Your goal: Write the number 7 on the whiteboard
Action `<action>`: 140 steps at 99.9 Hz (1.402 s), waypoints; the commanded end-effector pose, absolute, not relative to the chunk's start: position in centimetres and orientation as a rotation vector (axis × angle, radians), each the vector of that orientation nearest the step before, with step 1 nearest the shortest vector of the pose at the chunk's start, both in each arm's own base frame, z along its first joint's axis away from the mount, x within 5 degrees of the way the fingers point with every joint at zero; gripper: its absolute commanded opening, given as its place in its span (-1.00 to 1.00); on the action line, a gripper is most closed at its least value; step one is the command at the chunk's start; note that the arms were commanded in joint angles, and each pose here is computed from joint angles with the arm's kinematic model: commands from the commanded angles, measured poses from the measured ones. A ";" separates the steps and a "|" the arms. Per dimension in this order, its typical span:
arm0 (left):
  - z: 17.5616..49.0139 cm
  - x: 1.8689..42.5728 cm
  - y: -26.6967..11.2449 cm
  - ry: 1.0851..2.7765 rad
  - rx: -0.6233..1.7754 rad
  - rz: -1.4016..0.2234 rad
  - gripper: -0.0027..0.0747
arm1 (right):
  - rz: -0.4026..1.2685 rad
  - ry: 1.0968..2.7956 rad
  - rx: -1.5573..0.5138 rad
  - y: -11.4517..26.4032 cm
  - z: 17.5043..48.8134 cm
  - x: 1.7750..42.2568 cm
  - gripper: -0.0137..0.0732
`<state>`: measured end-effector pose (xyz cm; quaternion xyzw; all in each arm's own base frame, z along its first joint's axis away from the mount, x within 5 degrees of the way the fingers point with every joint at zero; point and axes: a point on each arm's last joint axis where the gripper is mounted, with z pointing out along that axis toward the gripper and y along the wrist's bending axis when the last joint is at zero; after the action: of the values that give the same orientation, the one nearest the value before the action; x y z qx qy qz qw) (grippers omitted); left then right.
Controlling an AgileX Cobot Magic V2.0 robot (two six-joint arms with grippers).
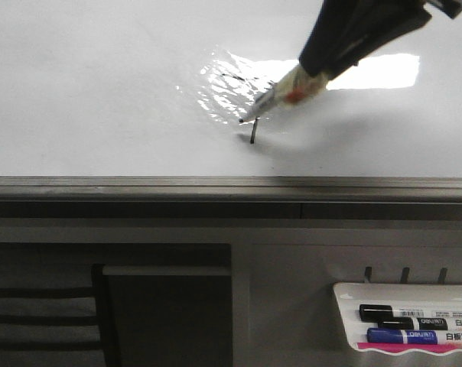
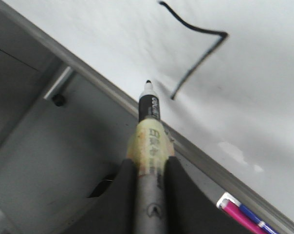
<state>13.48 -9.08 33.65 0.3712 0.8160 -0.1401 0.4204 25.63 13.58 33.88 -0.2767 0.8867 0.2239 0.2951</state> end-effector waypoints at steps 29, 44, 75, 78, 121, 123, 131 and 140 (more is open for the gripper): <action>35.0 17.2 -12.2 1.980 0.964 -0.500 -0.83 | 0.564 1.933 -1.295 13.0 40.4 20.5 -0.83; 35.6 17.4 -13.3 1.920 1.041 -0.529 -0.83 | 0.551 1.901 -1.353 12.9 40.5 20.1 -0.83; 36.1 16.3 -15.9 1.748 1.165 -0.527 -0.83 | 0.470 1.740 -1.576 12.9 40.3 19.7 -0.83; 36.2 16.2 -16.1 1.732 1.164 -0.528 -0.82 | 0.470 1.740 -1.576 12.9 40.3 19.7 -0.83; 35.4 15.7 -18.5 1.663 1.267 -0.535 0.08 | 0.435 1.655 -1.677 12.9 40.2 19.5 -0.83; 35.3 15.7 -18.7 1.662 1.269 -0.536 0.10 | 0.435 1.654 -1.679 12.9 40.2 19.5 -0.83; 35.1 15.8 -19.3 1.659 1.282 -0.542 0.11 | 0.440 1.651 -1.679 12.9 40.2 19.4 -0.83; 35.0 15.9 -20.5 1.649 1.317 -0.553 0.11 | 0.433 1.629 -1.705 12.9 40.2 19.4 -0.83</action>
<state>15.76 -19.43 33.13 0.5505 0.6884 -0.2115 0.4223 20.09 12.91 38.33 -0.6605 0.6570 0.1674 0.3227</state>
